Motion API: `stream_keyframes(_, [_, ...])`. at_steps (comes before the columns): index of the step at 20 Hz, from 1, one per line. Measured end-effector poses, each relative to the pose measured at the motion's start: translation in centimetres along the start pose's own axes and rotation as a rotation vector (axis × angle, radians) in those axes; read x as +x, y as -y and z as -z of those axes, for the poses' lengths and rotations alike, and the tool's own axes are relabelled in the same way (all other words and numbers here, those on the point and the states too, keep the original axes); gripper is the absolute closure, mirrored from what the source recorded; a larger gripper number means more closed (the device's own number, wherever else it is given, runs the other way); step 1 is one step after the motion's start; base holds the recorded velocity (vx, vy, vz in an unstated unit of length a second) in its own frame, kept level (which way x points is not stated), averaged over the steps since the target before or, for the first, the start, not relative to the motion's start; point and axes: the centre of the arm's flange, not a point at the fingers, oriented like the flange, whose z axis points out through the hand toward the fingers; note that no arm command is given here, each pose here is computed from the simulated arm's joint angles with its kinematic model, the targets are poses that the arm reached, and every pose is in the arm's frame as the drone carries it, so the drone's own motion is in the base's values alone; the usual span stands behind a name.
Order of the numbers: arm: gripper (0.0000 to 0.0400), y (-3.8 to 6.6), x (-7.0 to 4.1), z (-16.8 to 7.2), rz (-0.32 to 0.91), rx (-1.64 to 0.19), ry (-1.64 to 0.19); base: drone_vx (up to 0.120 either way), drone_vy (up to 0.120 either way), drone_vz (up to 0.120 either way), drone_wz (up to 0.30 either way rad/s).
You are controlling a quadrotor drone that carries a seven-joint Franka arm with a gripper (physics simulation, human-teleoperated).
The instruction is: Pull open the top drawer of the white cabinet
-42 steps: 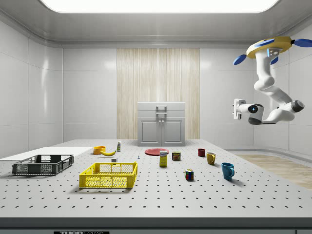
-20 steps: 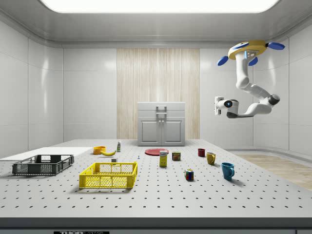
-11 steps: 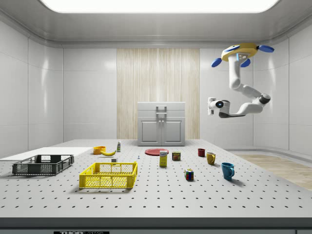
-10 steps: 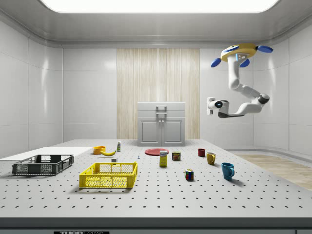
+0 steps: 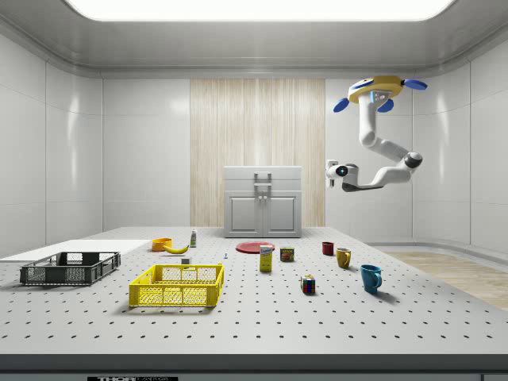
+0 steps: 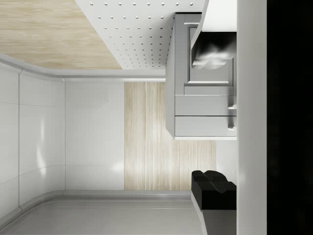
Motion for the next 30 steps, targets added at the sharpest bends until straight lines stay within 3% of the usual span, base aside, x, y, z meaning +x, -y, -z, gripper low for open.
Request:
stream_keyframes(10, [0.0095, 0.0, 0.0, 0.0, 0.0, 0.0, 0.0, 0.12, -0.12, 0.0, 0.0])
stream_keyframes(21, [0.0095, 0.0, 0.01, 0.0, 0.0, 0.0, 0.0, 0.12, -0.12, 0.08, 0.0])
stream_keyframes(30, [0.0095, -0.01, 0.01, 0.01, 0.0, 0.0, 0.0, 0.12, -0.12, 0.004, 0.0])
